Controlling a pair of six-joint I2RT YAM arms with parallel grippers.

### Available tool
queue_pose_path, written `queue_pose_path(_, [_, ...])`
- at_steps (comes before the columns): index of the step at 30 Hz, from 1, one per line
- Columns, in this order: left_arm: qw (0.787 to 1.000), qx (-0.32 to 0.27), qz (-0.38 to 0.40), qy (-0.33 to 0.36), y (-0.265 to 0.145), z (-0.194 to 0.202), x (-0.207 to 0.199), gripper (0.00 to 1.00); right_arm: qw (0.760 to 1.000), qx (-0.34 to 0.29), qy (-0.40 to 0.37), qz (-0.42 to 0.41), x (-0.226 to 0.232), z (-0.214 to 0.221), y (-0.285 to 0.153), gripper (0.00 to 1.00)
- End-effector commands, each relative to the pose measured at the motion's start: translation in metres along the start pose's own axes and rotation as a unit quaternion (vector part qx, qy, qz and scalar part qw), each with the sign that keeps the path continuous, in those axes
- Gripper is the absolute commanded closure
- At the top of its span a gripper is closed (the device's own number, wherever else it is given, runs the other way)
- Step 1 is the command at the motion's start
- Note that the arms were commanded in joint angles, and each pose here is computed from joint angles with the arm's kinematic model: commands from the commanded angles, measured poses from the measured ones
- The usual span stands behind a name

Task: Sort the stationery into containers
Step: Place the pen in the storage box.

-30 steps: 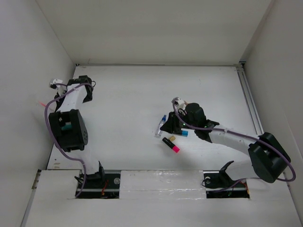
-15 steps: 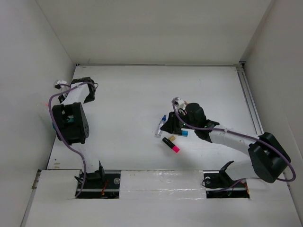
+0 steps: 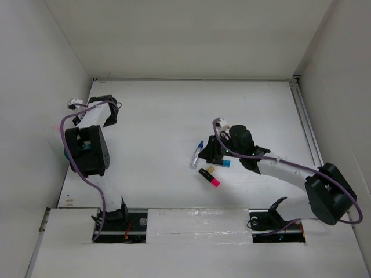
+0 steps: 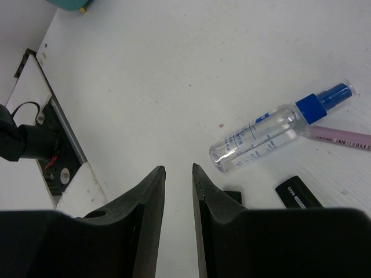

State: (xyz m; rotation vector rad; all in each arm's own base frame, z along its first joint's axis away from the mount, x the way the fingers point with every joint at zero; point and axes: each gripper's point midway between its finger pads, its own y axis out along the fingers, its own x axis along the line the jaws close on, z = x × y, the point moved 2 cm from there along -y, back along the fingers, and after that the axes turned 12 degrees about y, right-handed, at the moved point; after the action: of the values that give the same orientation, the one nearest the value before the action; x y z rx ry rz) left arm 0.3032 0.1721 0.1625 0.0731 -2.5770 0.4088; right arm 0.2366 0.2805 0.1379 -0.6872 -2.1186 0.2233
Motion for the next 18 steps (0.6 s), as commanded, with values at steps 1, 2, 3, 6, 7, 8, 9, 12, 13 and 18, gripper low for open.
queue_pose_path(1, [0.971, -0.158, -0.035, -0.178, 0.003, -0.044, 0.005, 1.0, 0.999, -0.025, -0.022, -0.019, 0.012, -0.015, -0.006, 0.69])
queue_pose_path(2, [0.971, -0.158, -0.035, -0.178, 0.003, -0.043, 0.005, 1.0, 0.999, -0.028, -0.024, -0.021, 0.014, -0.017, -0.007, 0.69])
queue_pose_path(3, [0.971, -0.16, -0.029, -0.178, -0.001, -0.041, 0.003, 1.0, 0.999, -0.028, -0.024, -0.021, 0.014, -0.017, -0.007, 0.69])
queue_pose_path(6, [0.971, -0.16, -0.029, -0.178, 0.0, -0.038, 0.003, 1.0, 0.999, -0.035, -0.025, -0.021, 0.014, -0.021, -0.01, 0.69])
queue_pose_path(7, [0.971, -0.16, -0.029, -0.173, 0.001, -0.036, 0.003, 1.0, 0.999, -0.032, -0.023, -0.019, 0.012, -0.018, -0.01, 0.69])
queue_pose_path(8, [0.971, -0.16, -0.029, -0.173, 0.001, -0.036, 0.003, 1.0, 0.999, -0.032, -0.023, -0.019, 0.012, -0.018, -0.01, 0.69])
queue_pose_path(9, [0.971, -0.16, -0.029, -0.178, 0.001, -0.036, 0.003, 1.0, 0.999, -0.035, -0.025, -0.021, 0.014, -0.019, -0.012, 0.69])
queue_pose_path(12, [0.972, -0.156, -0.028, -0.176, 0.002, -0.031, 0.002, 0.99, 0.999, -0.035, -0.025, -0.021, 0.014, -0.018, -0.013, 0.69])
queue_pose_path(13, [0.972, -0.156, -0.028, -0.172, 0.002, -0.029, 0.003, 0.99, 0.999, -0.038, -0.023, -0.019, 0.011, -0.02, -0.014, 0.69])
queue_pose_path(18, [0.971, -0.157, -0.023, -0.176, -0.001, -0.029, 0.001, 0.96, 0.999, -0.036, -0.024, -0.023, 0.012, -0.017, -0.016, 0.69])
